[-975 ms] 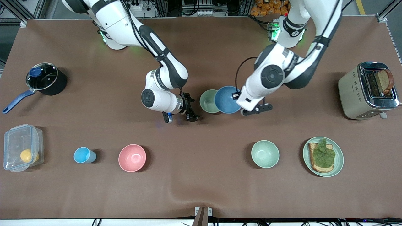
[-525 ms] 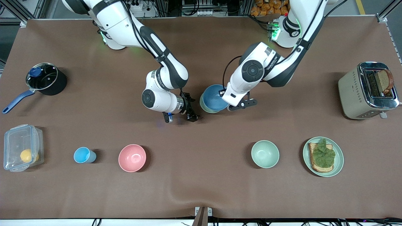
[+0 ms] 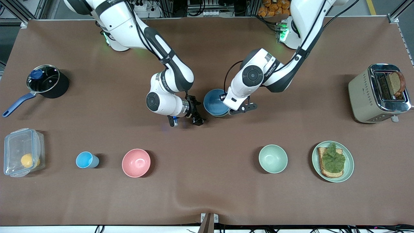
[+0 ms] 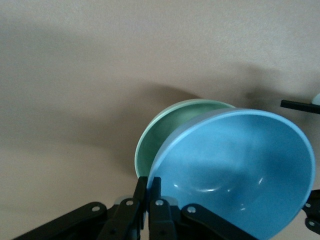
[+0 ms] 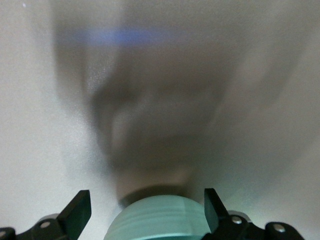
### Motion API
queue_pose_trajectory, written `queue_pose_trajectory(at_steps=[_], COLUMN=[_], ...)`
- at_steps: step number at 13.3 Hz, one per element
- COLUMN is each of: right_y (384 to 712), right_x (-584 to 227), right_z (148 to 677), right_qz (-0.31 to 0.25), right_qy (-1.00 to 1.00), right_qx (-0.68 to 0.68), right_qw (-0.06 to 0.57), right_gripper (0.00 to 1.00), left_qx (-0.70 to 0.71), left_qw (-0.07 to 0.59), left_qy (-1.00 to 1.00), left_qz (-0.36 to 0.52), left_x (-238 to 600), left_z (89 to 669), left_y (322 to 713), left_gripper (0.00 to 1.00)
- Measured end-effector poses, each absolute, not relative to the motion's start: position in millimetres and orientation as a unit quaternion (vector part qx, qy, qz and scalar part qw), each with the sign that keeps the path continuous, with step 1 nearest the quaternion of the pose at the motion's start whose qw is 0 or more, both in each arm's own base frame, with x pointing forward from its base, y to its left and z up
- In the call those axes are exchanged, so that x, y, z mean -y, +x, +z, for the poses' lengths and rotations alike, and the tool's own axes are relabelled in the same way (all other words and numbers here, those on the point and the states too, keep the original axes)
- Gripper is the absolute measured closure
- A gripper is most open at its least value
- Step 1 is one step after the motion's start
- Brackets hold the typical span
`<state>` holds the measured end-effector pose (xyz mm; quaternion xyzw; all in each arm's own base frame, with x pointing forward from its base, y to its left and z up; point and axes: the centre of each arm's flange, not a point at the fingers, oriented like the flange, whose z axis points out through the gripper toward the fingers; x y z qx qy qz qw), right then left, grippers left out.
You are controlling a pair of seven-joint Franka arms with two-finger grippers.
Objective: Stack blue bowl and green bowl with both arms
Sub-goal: 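Lower the blue bowl into the green bowl and open the left gripper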
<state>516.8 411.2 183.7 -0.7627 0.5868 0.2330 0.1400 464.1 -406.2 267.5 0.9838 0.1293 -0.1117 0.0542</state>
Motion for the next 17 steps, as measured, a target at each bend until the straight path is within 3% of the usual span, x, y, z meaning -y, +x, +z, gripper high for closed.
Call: queue_pose_trajectory(at_steps=[11, 12, 17], right_y=[516.3, 516.3, 516.2], right_x=[-410.8, -410.8, -410.8], right_z=[181.0, 181.0, 180.6], right_qz=[0.233, 0.233, 0.233], right_qy=[-0.764, -0.764, -0.766], right_qx=[-0.586, -0.586, -0.583], right_qw=[0.139, 0.139, 0.139], right_gripper=[0.00, 0.00, 0.00], left_qx=[-0.135, -0.136, -0.151], left_qw=[0.052, 0.052, 0.062], left_qy=[0.982, 0.982, 0.981], left_qz=[-0.121, -0.121, -0.109], left_x=[401.2, 400.5, 397.7], left_z=[237.7, 236.1, 246.5], left_y=[458.2, 458.9, 471.6], left_gripper=[0.95, 0.89, 0.35])
